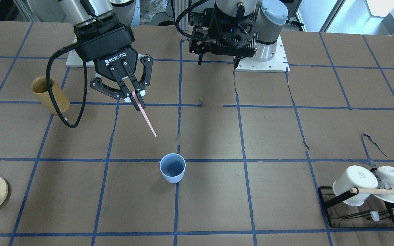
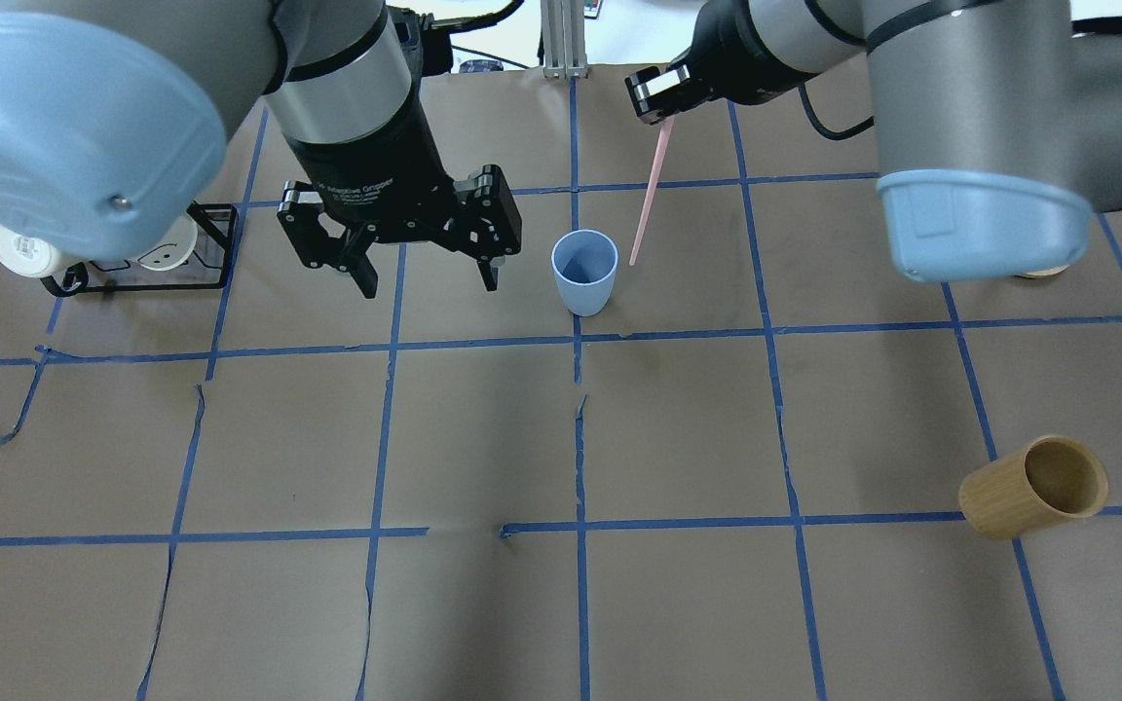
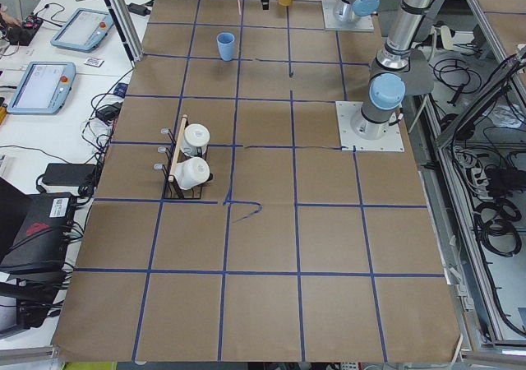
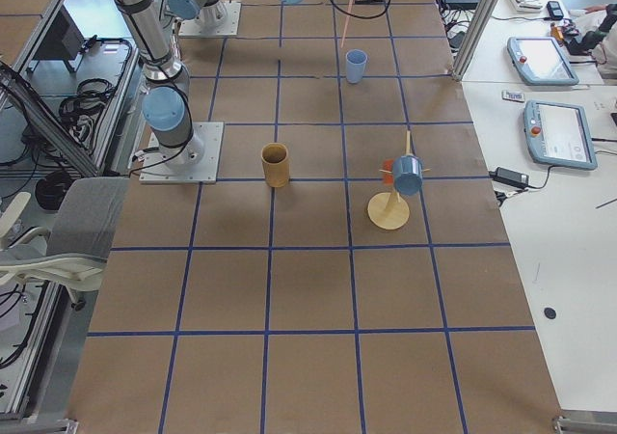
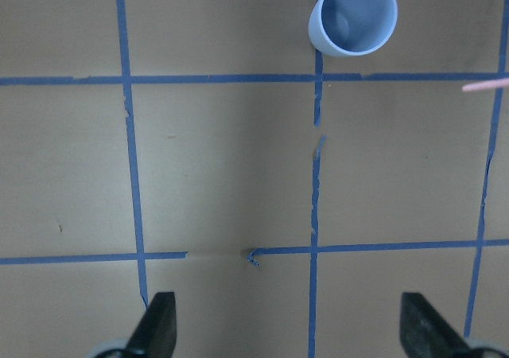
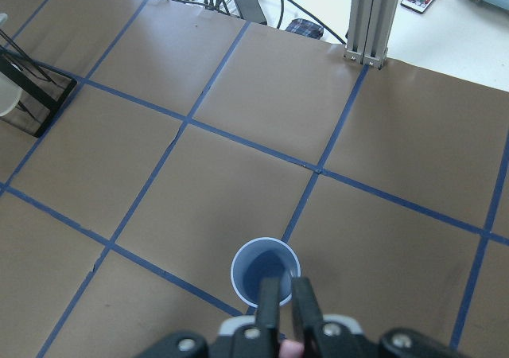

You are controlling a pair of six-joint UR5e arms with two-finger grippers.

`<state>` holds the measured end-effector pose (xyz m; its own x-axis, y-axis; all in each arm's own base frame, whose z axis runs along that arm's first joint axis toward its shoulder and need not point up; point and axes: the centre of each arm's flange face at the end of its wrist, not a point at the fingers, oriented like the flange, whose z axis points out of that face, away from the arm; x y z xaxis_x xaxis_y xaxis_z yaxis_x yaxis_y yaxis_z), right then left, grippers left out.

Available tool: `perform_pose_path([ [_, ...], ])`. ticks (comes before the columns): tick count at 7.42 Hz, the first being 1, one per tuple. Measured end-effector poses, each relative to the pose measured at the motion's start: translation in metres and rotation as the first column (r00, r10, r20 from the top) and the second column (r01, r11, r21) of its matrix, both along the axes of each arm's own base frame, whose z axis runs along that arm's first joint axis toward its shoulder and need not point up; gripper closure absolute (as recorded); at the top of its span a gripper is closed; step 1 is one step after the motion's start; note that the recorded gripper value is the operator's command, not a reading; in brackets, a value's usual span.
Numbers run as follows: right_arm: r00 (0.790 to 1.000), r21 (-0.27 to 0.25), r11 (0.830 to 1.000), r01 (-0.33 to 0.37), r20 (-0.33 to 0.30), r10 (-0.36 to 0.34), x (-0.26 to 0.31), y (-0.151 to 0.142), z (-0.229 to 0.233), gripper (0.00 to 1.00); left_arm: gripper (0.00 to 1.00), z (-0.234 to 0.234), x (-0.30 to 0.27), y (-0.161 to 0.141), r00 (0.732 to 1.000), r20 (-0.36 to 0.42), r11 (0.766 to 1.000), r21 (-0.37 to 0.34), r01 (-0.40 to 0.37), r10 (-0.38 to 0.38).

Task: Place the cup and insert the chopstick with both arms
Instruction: 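Lower the pink chopstick into the cup with the right gripper while the left withdraws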

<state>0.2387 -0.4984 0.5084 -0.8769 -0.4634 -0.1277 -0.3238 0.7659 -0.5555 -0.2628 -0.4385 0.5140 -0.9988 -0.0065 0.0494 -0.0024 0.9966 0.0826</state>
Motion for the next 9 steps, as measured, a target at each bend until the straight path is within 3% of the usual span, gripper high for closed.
perform_pose_path([
  [5, 0.999, 0.005, 1.0, 0.013, 0.038, -0.013, 0.032, -0.014, -0.053, 1.0, 0.0, 0.013, 0.099, -0.018, 1.0, -0.017, 1.0, -0.02, 0.01, -0.01],
  [9, 0.999, 0.0, 1.0, 0.016, 0.043, -0.016, 0.038, -0.026, -0.073, 1.0, 0.0, 0.008, 0.109, -0.009, 1.0, -0.019, 1.0, -0.009, 0.004, -0.004],
])
